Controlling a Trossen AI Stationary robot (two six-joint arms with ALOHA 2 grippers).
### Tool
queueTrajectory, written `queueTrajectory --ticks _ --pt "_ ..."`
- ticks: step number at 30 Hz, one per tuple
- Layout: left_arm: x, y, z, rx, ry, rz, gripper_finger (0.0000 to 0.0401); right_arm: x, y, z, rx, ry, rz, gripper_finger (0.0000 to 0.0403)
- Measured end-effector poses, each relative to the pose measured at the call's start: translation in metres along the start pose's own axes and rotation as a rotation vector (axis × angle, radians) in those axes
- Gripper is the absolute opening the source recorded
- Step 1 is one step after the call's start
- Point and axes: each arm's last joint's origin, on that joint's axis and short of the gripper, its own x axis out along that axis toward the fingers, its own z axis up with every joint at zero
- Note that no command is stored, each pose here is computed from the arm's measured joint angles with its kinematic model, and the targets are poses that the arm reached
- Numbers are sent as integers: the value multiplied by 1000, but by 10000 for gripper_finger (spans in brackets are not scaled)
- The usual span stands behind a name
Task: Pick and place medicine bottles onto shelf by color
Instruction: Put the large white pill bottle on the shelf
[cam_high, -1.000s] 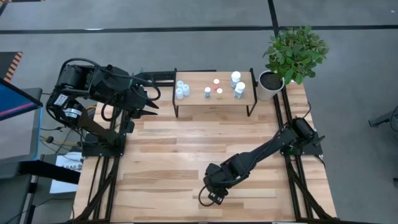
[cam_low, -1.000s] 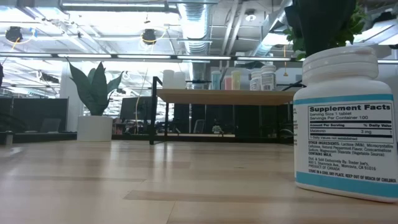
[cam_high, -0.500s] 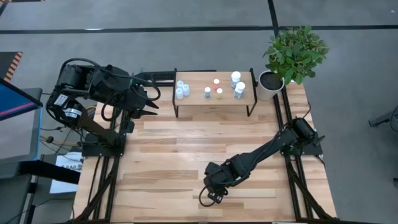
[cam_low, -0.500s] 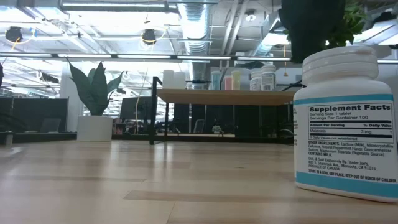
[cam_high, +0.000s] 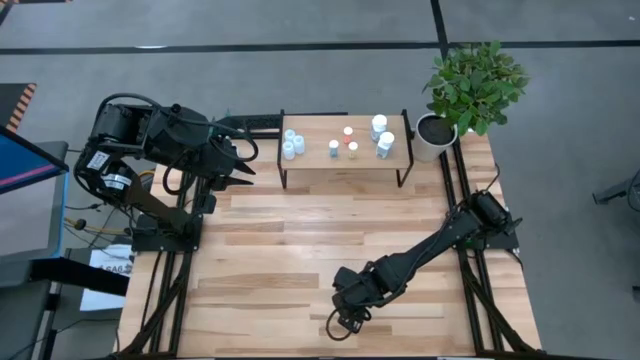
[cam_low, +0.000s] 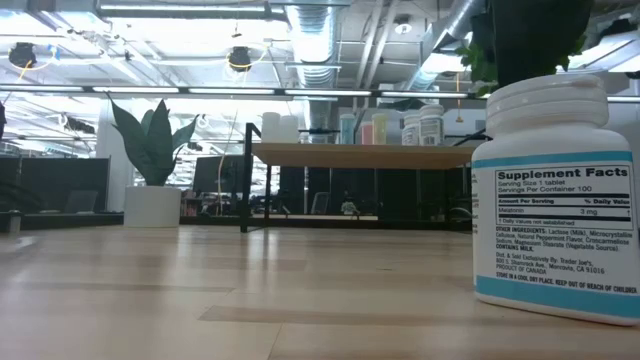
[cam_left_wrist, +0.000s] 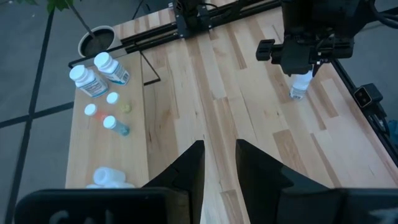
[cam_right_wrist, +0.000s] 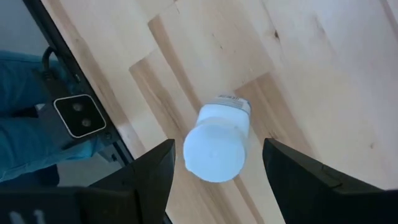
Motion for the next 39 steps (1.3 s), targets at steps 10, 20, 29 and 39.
queueTrajectory --ticks 10,20,29,39 --pt "0 0 0 0 0 0 78 6 3 -1 -34 -4 7 265" --pt "0 0 0 0 1 0 78 43 4 0 16 62 -22 265" --pt "0 0 0 0 1 0 78 50 4 -3 59 111 -31 256" --pt "0 0 0 0 1 0 78 49 4 -3 49 130 -18 182"
